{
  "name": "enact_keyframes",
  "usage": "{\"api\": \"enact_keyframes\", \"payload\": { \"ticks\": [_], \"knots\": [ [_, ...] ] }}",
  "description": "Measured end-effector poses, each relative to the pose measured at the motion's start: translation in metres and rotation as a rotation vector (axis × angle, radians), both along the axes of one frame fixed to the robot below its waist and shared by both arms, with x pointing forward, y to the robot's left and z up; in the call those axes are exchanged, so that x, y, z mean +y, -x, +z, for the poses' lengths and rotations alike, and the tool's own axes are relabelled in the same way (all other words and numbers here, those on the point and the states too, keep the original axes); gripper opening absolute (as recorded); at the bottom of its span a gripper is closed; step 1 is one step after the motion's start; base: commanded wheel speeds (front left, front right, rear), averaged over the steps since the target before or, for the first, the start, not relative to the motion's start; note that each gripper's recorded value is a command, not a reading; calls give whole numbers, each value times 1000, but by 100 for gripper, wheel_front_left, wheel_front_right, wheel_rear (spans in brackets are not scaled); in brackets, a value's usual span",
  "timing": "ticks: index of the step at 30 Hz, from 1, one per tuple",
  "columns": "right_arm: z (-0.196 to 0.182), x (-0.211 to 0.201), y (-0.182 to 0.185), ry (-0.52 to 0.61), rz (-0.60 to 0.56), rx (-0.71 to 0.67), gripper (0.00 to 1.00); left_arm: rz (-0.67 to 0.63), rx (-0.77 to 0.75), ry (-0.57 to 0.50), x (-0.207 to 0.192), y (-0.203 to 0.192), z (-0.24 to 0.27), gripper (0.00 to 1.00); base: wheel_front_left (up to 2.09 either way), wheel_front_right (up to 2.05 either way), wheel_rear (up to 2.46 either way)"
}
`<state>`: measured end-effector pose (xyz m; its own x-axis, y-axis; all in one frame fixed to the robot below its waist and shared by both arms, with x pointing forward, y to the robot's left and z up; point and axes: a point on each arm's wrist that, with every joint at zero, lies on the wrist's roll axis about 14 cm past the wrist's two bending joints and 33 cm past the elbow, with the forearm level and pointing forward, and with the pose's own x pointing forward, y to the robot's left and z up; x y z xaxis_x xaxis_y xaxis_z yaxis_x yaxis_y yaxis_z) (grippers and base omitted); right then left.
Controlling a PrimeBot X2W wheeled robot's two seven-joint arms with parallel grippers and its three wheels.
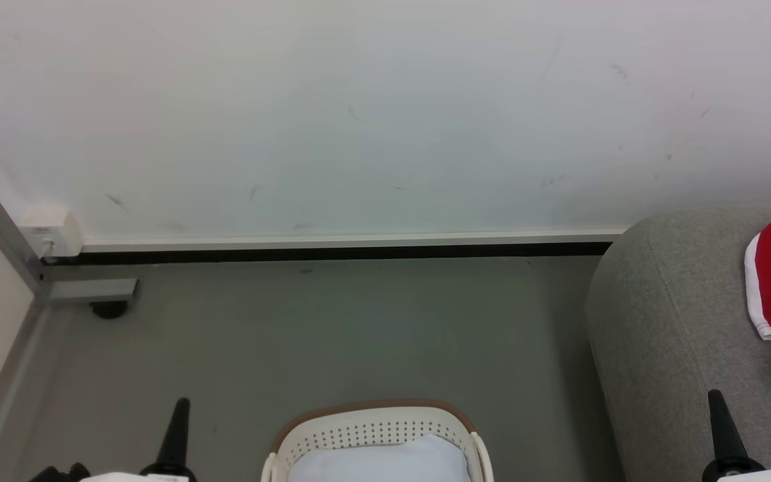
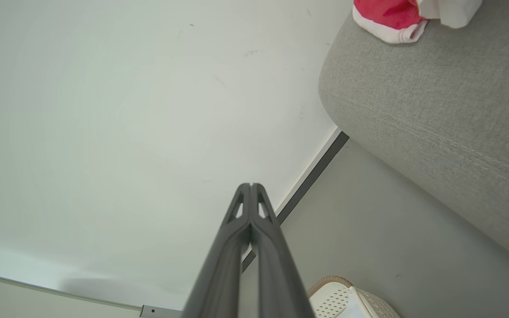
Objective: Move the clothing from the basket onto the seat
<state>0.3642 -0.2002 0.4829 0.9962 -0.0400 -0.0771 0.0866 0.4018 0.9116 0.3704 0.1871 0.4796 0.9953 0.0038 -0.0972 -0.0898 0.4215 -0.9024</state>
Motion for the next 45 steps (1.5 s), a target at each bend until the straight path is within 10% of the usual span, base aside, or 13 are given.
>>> {"api": "enact_keyframes", "payload": {
  "ticks": [45],
  "knots": [
    [17,1,-20,-353,17,-61,0,17,-67,367,9,-15,20,0,0,0,0]
  ]
}}
